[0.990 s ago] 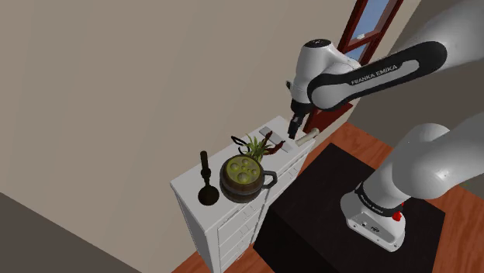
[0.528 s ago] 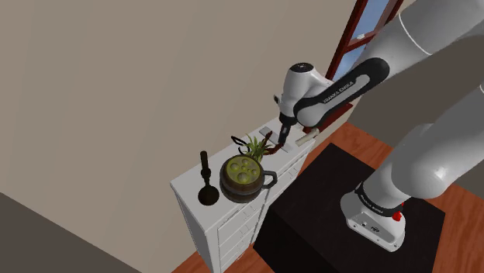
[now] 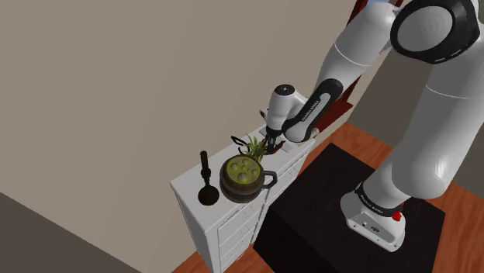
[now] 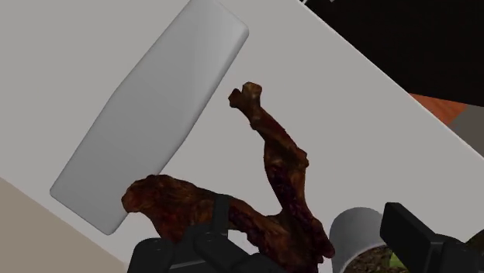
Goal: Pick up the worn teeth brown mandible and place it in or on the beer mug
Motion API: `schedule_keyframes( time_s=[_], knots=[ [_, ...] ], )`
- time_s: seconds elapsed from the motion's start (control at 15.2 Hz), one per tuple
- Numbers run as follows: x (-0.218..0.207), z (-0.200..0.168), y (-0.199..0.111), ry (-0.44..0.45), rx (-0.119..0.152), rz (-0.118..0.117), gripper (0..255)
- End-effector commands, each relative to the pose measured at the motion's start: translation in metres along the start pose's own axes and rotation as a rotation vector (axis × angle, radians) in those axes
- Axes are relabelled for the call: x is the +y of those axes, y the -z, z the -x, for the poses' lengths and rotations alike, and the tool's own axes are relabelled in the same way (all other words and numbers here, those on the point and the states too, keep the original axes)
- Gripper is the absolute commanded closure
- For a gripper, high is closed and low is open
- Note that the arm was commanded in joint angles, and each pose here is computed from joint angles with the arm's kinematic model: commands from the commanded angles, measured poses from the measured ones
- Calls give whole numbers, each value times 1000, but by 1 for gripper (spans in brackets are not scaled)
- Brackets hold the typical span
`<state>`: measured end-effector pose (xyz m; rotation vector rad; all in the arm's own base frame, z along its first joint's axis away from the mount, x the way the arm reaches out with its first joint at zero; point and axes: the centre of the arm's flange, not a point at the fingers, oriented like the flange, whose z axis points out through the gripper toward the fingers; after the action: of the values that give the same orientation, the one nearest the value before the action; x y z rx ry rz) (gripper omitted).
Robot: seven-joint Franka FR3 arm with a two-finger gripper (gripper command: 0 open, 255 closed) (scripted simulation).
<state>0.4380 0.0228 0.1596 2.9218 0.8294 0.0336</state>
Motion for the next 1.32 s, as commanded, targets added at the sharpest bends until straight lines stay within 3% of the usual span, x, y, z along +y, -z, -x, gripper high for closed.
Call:
schedule_keyframes(
  time_s=[0.0, 0.46, 0.99, 1.06, 1.25],
  knots=[
    [1, -4, -18, 19, 7, 4, 0],
    [1, -4, -52, 19, 7, 4, 0],
    [1, -4, -52, 19, 7, 4, 0],
    [-2, -3, -51, 19, 7, 4, 255],
    [-4, -3, -48, 19, 7, 4, 255]
  ],
)
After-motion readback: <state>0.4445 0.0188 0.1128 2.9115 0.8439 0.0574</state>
